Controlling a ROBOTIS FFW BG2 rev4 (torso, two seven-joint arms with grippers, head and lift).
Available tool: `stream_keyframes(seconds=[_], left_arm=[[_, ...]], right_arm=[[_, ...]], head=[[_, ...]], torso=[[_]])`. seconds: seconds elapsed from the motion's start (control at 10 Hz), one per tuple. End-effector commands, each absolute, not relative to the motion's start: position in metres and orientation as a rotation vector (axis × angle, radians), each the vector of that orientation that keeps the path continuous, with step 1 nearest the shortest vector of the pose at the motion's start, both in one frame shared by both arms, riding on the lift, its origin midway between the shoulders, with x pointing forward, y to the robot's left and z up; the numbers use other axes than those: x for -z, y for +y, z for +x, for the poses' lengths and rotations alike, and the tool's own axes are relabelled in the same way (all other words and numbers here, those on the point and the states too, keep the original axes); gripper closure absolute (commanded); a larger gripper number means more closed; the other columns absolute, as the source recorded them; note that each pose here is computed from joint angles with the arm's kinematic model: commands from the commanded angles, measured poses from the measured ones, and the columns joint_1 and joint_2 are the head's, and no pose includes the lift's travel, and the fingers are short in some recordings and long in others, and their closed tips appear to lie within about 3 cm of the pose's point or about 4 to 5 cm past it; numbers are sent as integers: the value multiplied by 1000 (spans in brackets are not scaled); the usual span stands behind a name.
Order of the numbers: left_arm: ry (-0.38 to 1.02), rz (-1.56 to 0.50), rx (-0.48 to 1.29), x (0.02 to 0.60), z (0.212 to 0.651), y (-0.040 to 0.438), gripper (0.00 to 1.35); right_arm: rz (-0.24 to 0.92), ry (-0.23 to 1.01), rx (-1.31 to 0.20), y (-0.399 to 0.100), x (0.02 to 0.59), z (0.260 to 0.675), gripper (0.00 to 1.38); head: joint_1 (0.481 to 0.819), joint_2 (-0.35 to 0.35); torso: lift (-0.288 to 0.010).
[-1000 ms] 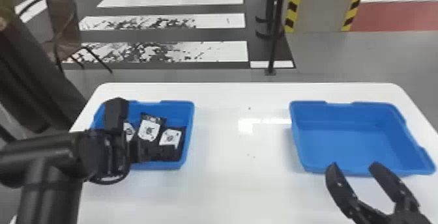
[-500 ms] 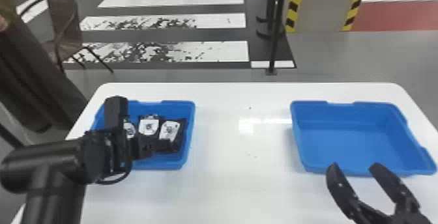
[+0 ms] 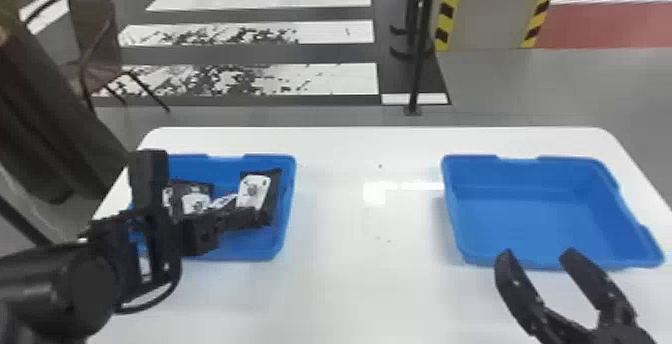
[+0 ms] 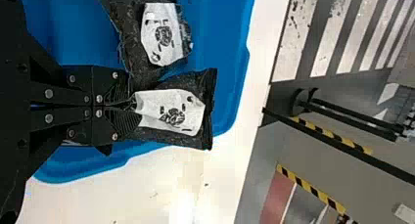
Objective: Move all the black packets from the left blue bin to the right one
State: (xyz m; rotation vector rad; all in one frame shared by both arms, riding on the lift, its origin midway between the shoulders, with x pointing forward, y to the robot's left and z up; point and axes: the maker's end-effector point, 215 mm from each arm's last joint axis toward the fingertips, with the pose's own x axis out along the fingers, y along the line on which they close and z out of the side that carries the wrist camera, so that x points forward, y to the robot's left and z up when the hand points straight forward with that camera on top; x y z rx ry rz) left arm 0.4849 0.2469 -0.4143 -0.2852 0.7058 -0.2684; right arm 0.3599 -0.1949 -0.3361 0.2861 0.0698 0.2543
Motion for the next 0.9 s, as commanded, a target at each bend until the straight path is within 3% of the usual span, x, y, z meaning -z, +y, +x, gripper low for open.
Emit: stream_keyframes(seconds=[0.0,0.4,0.8], left_arm=[[660,-285,285,394,474,245,1208],[528,-255,312,353,478,246,1208],[448,-264,509,313,450,171,1208]], right_arm=[[289,72,-255,-195,337,360,173],[296,73,-260,-193,338,359,174],[351,13,-435,-159,309,385,176]], head=[[695,70],[695,74],[695,44]], torso=[[-140],[-140],[-140]])
